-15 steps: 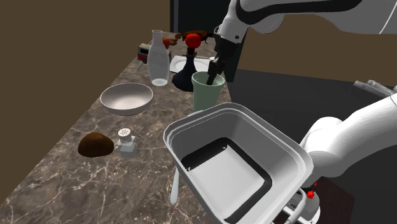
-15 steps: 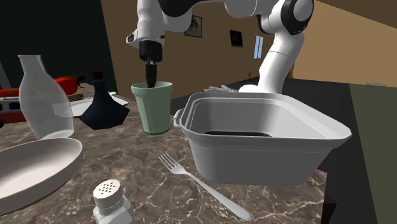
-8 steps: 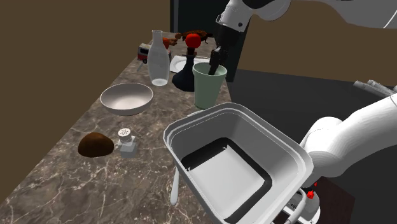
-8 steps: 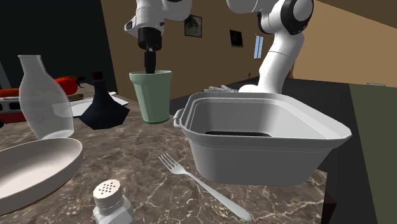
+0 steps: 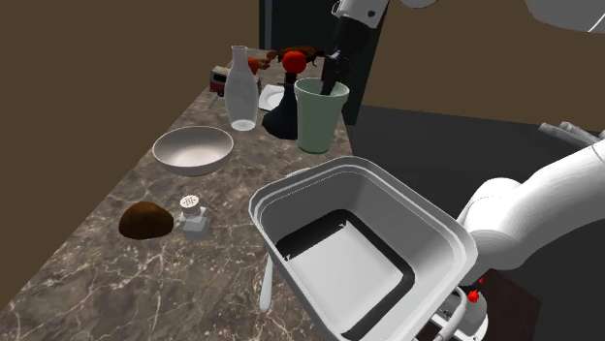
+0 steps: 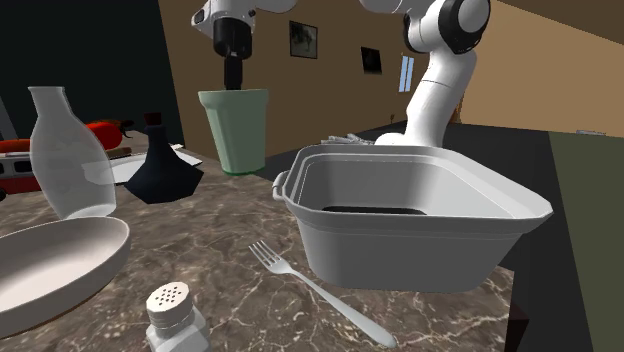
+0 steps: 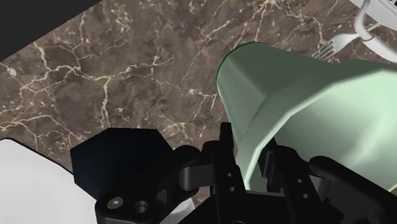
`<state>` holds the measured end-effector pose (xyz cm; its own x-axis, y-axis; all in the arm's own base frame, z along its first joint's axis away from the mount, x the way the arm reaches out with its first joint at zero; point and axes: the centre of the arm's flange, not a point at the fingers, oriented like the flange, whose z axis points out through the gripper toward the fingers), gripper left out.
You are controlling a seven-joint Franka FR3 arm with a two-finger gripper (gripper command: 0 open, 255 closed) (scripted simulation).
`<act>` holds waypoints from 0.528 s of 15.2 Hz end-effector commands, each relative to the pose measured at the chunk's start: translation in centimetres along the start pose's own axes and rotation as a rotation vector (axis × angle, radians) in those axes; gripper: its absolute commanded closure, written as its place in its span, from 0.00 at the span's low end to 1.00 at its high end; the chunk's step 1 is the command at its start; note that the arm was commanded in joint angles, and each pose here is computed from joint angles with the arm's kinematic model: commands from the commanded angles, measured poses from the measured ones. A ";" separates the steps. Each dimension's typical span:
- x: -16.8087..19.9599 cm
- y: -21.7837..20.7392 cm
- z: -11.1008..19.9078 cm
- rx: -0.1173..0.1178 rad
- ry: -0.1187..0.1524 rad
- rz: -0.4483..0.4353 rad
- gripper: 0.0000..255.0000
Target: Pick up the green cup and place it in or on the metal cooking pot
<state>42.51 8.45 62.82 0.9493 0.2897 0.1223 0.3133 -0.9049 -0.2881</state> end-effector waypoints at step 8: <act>0.5 -1.3 -4.6 0.000 0.001 0.000 1.00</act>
<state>42.41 8.35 67.08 0.9493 0.2897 0.1223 0.3132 -0.9050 -0.2880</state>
